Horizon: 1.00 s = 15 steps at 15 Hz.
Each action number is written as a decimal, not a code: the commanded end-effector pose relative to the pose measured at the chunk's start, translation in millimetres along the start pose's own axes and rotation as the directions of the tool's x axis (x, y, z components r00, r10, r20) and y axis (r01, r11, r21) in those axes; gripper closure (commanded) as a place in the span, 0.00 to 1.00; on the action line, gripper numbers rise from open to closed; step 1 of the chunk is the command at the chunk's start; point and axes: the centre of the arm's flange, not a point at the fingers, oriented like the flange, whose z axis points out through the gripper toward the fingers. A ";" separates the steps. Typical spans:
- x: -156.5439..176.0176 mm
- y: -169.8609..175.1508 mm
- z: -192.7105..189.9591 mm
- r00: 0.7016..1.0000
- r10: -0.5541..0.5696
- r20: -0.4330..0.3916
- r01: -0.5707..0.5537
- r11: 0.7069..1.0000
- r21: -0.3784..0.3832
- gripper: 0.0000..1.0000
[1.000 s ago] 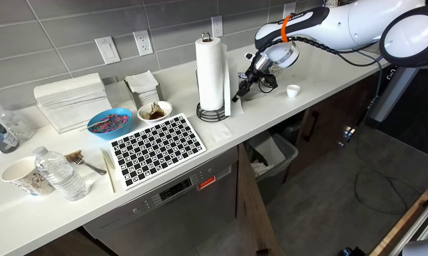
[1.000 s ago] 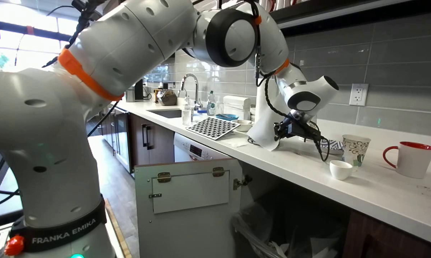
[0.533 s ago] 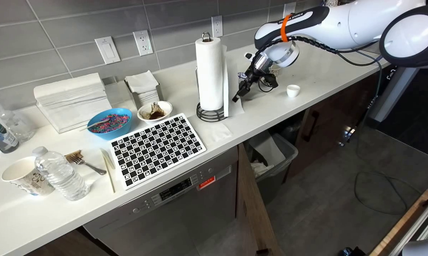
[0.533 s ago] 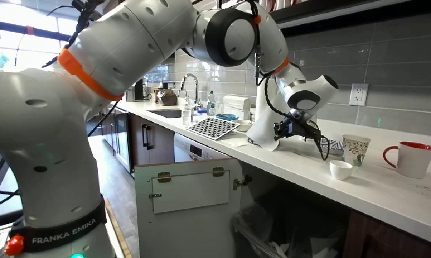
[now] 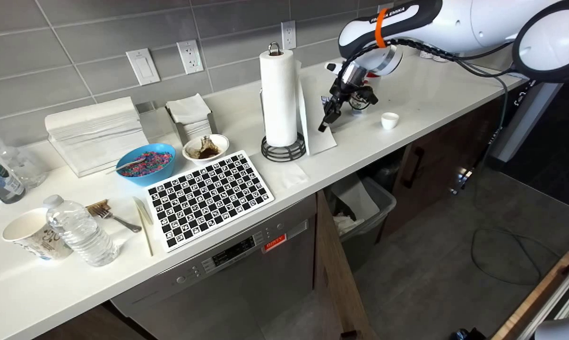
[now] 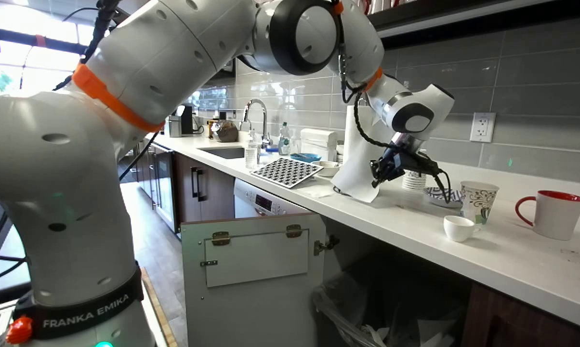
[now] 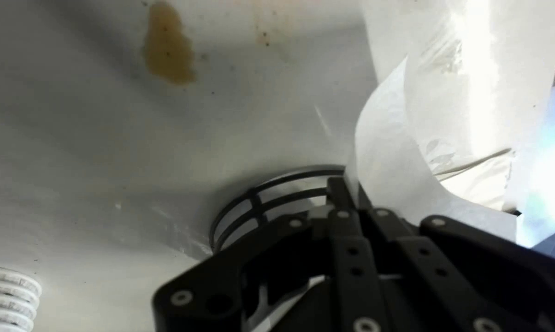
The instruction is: Get a piece of paper towel from the roll of paper towel and put it on the table
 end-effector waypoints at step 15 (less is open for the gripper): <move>39.8 -62.5 -93.7 0.905 -0.106 0.413 0.143 0.988 -0.061 1.00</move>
